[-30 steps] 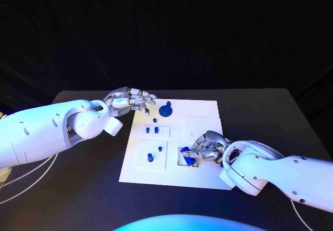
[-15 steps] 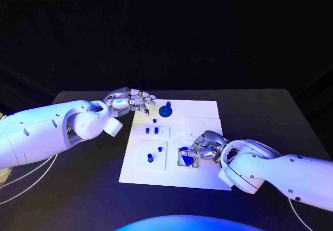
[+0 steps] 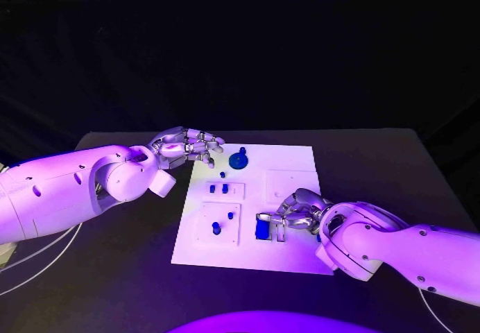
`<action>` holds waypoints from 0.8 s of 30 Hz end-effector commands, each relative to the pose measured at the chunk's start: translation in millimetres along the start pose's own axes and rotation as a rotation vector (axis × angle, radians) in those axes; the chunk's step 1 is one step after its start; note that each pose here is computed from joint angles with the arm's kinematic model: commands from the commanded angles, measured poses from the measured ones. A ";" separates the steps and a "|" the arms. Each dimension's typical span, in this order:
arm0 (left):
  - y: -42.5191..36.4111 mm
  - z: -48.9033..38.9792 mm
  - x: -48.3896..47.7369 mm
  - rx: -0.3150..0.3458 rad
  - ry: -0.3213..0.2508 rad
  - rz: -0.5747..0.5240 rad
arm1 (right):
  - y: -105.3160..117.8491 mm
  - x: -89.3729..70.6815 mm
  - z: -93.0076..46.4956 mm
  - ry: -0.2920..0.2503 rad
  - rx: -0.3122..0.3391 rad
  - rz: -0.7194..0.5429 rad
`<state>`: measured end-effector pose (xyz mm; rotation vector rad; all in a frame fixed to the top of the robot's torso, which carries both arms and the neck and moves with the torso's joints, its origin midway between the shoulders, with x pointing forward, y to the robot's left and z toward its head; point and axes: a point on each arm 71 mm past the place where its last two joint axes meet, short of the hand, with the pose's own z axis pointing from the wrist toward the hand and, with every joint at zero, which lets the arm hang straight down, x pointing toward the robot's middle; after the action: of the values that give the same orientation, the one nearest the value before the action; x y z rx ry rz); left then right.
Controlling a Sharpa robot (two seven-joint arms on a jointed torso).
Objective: Assemble the parts on the task board
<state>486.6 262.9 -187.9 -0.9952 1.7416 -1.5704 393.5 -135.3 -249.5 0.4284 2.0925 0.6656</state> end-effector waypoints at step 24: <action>-0.2 -0.5 1.2 0.000 0.017 -0.009 | 5.5 7.4 -17.6 0.090 -0.134 -0.051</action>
<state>486.4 264.3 -188.1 -0.9979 1.7441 -1.5660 376.7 -136.2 -243.2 0.3247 2.1225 0.7681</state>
